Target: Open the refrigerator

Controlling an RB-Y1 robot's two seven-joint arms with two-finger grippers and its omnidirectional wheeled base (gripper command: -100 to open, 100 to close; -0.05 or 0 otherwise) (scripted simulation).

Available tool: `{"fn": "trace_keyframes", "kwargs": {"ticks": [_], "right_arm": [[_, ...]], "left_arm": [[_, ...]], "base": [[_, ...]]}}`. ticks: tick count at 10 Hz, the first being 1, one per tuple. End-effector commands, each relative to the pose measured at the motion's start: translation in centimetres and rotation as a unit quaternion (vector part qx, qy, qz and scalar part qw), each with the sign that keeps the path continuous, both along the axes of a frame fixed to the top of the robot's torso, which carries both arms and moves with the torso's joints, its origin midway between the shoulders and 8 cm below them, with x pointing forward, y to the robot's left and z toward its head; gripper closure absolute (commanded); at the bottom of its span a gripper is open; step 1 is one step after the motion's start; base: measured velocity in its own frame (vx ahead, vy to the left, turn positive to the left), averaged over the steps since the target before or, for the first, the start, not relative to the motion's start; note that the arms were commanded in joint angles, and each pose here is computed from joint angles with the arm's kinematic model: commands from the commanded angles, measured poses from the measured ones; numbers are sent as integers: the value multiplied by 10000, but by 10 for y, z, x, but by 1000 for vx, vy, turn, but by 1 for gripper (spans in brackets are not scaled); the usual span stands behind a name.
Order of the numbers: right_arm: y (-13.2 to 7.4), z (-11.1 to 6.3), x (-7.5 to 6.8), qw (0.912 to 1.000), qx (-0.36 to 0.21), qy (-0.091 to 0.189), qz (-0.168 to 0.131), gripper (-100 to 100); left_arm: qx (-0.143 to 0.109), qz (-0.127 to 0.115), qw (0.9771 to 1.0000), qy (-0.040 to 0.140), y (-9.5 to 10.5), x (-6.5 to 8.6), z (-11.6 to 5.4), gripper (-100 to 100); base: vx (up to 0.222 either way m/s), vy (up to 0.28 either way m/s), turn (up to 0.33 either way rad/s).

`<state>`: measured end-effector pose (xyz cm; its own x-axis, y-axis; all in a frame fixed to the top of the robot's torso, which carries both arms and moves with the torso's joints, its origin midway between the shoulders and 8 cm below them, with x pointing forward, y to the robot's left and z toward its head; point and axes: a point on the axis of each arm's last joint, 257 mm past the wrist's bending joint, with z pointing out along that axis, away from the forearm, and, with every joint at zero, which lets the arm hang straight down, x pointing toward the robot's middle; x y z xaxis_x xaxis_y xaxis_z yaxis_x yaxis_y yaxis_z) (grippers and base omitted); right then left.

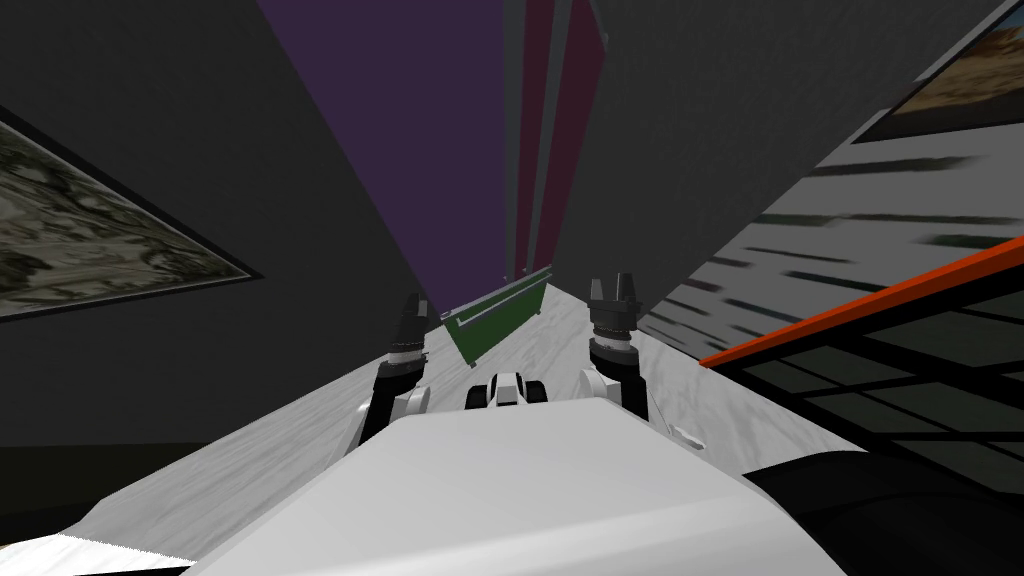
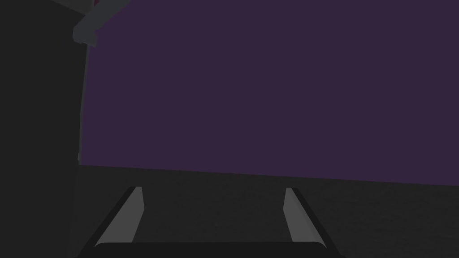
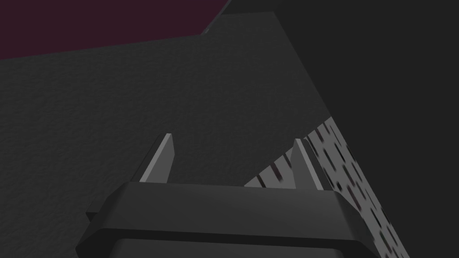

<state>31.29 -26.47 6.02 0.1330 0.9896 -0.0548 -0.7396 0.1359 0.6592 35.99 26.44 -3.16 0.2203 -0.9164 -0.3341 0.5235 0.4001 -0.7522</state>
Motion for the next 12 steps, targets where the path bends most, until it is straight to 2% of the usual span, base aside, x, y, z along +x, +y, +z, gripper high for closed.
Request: {"fn": "trace_keyframes", "kwargs": {"ticks": [1, 6, 11, 12], "right_arm": [[0, 0, 0, 10000, 0, 0, 0, 0], [0, 0, 0, 10000, 0, 0, 0, 0], [0, 0, 0, 10000, 0, 0, 0, 0], [0, 0, 0, 10000, 0, 0, 0, 0]], "left_arm": [[82, -76, 9996, 251, 2, 11, -24, -100], [85, -129, 9972, 726, 5, 28, -72, -100], [50, -156, 9920, 1250, 10, 42, -126, -100], [47, -152, 9917, 1276, 10, 43, -129, -100]], "base": [[20, 14, -9], [19, 13, -13], [23, 16, -15], [14, 10, -6]]}}
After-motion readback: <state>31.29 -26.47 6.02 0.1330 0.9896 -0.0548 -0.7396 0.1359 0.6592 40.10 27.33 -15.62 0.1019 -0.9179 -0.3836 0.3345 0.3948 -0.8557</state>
